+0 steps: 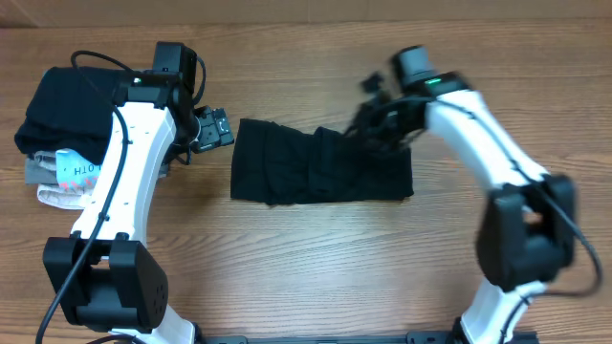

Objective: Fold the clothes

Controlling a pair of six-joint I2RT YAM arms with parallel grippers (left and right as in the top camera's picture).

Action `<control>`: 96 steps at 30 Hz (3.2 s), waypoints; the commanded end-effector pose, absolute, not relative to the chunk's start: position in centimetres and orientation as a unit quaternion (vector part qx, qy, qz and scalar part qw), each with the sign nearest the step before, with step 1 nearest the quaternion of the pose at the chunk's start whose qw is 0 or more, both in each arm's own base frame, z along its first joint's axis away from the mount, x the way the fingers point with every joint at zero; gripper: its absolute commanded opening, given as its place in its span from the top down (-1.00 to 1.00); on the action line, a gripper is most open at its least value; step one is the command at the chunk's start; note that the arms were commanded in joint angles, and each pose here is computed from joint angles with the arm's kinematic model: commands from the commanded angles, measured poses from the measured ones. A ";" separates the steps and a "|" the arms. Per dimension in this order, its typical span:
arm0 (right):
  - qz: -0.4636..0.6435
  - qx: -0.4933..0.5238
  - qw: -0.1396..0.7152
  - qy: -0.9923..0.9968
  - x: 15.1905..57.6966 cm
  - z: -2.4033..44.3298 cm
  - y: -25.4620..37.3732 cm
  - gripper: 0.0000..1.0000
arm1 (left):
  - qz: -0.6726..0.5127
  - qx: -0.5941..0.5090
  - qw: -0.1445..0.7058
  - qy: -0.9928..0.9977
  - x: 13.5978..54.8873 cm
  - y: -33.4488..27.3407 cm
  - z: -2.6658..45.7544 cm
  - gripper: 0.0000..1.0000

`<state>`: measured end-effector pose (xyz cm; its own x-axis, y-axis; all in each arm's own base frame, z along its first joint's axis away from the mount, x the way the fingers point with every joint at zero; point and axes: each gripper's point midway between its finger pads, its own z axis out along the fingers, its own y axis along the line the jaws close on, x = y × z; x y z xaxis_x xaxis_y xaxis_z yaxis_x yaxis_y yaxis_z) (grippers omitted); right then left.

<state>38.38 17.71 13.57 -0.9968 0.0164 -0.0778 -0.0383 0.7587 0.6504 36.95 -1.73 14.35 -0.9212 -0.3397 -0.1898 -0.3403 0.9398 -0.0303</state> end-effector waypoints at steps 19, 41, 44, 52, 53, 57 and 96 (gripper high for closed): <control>0.193 0.093 0.073 0.974 36.8 5.7 4.3 -0.18 | 0.010 -0.170 0.091 0.981 36.9 -1.4 14.0 -1.00; 0.272 0.049 0.100 0.956 36.0 2.4 8.6 0.15 | 0.010 -0.170 0.091 0.981 36.9 -1.4 14.0 -1.00; 0.252 0.055 0.102 0.961 36.1 2.0 8.0 0.34 | 0.010 -0.170 0.091 0.981 36.9 -1.4 14.0 -0.99; 0.235 0.088 0.111 0.962 37.2 2.9 5.3 0.93 | 0.010 -0.170 0.091 0.981 36.9 -1.4 14.0 -1.00; 0.234 0.101 0.110 0.961 37.4 3.5 4.4 0.93 | 0.010 -0.170 0.091 0.981 36.9 -1.4 14.0 -0.99; 0.225 0.167 0.104 0.954 38.4 7.6 -0.7 0.93 | 0.010 -0.170 0.091 0.981 36.9 -1.4 14.0 -1.00; 0.157 -0.047 0.070 0.984 35.8 11.5 19.6 0.92 | 0.010 -0.170 0.091 0.981 36.9 -1.4 14.0 -1.00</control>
